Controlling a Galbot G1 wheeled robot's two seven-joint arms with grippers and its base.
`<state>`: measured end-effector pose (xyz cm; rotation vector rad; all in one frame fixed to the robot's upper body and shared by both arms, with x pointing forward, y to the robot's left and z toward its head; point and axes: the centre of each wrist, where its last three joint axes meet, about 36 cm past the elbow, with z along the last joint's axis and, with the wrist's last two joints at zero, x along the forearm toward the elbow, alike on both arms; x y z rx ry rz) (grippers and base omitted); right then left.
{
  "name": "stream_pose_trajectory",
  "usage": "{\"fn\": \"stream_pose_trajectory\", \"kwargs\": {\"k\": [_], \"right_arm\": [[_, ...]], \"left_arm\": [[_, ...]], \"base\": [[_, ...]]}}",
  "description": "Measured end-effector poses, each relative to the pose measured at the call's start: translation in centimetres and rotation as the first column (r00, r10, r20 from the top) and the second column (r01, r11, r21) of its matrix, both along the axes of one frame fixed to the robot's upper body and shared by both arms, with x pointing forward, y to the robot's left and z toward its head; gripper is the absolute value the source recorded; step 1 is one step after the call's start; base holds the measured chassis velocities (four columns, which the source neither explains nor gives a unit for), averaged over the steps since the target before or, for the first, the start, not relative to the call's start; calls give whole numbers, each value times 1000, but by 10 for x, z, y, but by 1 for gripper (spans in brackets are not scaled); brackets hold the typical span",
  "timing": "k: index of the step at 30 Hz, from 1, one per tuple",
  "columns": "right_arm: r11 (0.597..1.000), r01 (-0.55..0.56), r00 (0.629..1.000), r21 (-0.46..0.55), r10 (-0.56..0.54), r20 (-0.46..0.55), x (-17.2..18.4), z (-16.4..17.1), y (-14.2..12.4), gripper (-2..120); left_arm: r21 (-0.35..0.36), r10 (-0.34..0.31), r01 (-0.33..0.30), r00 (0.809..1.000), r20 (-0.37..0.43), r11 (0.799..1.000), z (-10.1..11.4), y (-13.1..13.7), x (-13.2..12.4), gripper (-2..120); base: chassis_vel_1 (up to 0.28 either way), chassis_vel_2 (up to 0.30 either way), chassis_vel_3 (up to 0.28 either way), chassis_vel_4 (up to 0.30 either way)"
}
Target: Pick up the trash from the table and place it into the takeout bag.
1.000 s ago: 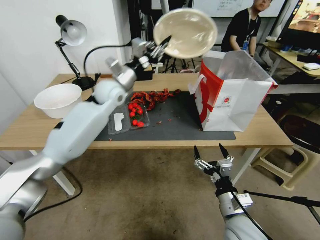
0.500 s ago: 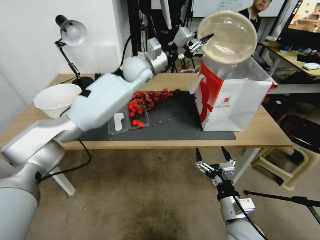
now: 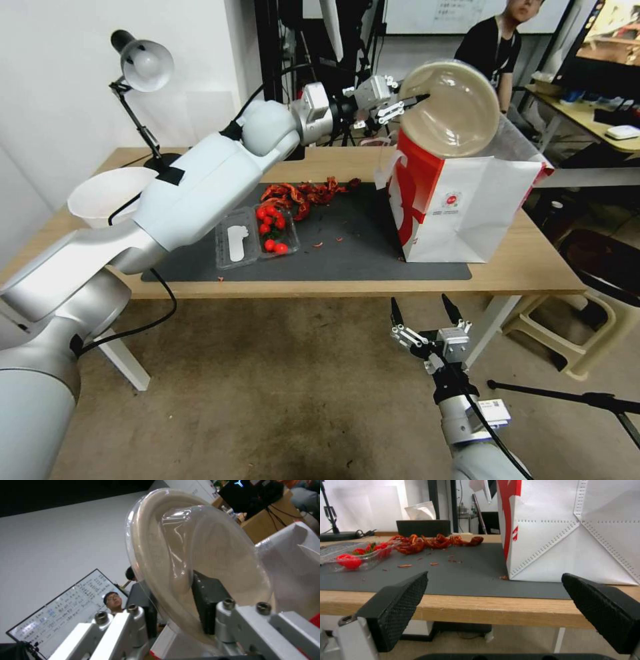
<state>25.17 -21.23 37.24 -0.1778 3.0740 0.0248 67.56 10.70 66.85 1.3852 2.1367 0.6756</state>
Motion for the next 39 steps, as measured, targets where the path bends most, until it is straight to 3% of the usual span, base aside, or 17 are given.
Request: {"fn": "stream_pose_trajectory", "kwargs": {"k": [4,6,12,14,20,23,24,26,30,33,35,39], "right_arm": [[1000,0,1000,0,0,2,1,0,0,100],[1000,-2,1000,2,2,2,2,0,1,100],[1000,-3,1000,4,3,1,3,-1,2,100],[1000,-3,1000,4,3,-1,3,-2,2,100],[1000,-3,1000,6,3,-3,4,-3,3,100],[1000,-2,1000,7,2,-3,4,-4,3,100],[1000,-2,1000,7,2,-3,4,-4,3,100],[1000,-1,1000,7,1,-4,4,-4,3,100],[1000,0,1000,8,0,-6,4,-5,4,100],[1000,0,1000,8,0,-8,4,-6,5,100],[1000,-1,1000,9,1,-9,3,-6,5,100],[1000,-7,1000,9,8,-13,3,-8,7,100]], "left_arm": [[-14,3,-3,1000,-5,1000,0,0,0,38],[-19,4,-4,1000,-6,1000,0,1,0,52],[-29,4,-4,1000,-16,1000,-8,5,-3,72],[-32,-15,14,999,-30,999,-10,7,-5,84],[-35,-110,107,986,-123,994,-16,16,-9,98],[-59,-214,205,938,-274,977,-23,30,-12,100],[-59,-214,205,938,-274,977,-23,30,-12,100],[-60,-267,262,906,-329,963,-32,47,-8,100],[-94,-270,254,886,-377,963,-47,73,-6,100],[-123,-258,228,883,-391,966,-57,95,-7,100],[-133,-251,216,884,-393,967,-61,105,-8,100],[-142,-143,94,912,-383,985,-81,147,-24,100]], "base": [[0,0,0,0],[0,0,0,0],[0,0,0,0],[0,0,0,0],[0,0,0,0],[0,0,0,0],[0,0,0,0],[0,0,0,0],[0,0,0,0],[0,0,0,0],[0,0,0,0],[0,0,0,0]]}}
